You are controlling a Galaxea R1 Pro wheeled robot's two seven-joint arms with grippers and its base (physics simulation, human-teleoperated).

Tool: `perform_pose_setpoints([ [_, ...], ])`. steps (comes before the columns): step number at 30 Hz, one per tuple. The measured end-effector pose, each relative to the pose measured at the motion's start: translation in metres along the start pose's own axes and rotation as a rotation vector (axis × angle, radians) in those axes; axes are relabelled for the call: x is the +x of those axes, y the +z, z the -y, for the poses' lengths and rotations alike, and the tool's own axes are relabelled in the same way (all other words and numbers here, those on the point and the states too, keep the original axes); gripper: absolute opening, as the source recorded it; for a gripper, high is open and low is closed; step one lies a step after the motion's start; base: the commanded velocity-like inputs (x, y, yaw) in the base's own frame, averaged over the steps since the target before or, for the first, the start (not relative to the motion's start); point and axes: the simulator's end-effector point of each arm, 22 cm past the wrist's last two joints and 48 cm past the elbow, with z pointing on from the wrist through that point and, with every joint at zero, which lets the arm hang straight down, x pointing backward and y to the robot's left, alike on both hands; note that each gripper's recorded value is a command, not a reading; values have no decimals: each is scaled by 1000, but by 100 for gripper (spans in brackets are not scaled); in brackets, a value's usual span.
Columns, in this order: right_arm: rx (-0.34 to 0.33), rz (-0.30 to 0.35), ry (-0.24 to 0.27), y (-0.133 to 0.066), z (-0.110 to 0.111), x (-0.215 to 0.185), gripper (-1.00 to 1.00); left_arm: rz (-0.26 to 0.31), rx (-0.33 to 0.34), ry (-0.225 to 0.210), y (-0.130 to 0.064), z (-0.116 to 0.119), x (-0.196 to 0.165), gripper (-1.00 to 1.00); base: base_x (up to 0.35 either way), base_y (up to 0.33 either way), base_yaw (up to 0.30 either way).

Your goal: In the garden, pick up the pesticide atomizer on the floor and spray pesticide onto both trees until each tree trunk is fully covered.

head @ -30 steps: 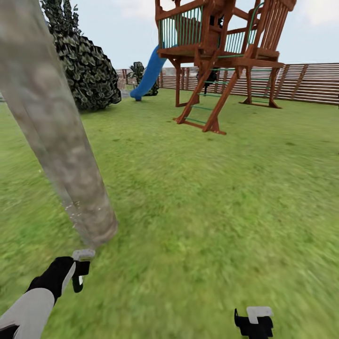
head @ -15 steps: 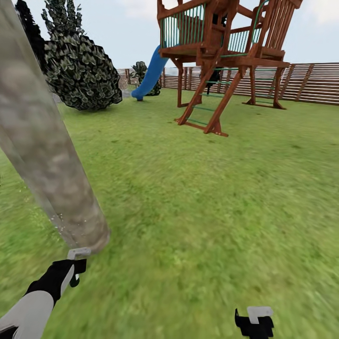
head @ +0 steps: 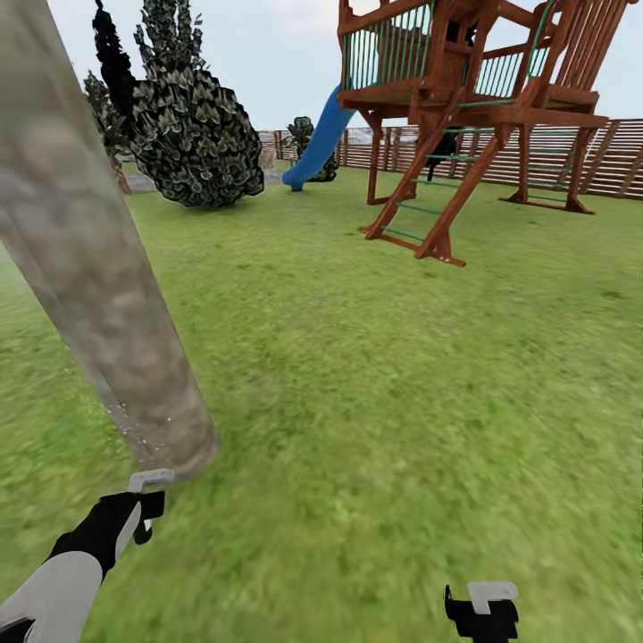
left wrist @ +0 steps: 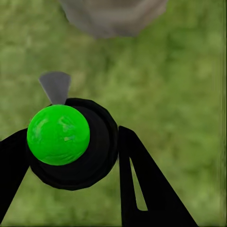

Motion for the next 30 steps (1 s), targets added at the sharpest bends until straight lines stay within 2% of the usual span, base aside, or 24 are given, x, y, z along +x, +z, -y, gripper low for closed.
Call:
perform_pose_setpoints([
  [15, 0, 0, 0, 0, 0, 0, 100, 0, 2, 0, 0, 2, 0, -100, 166, -241, 9],
  [30, -1, 0, 1, 0, -1, 0, 100, 1, -1, 0, 0, 1, 0, -100, 125, -244, 264],
])
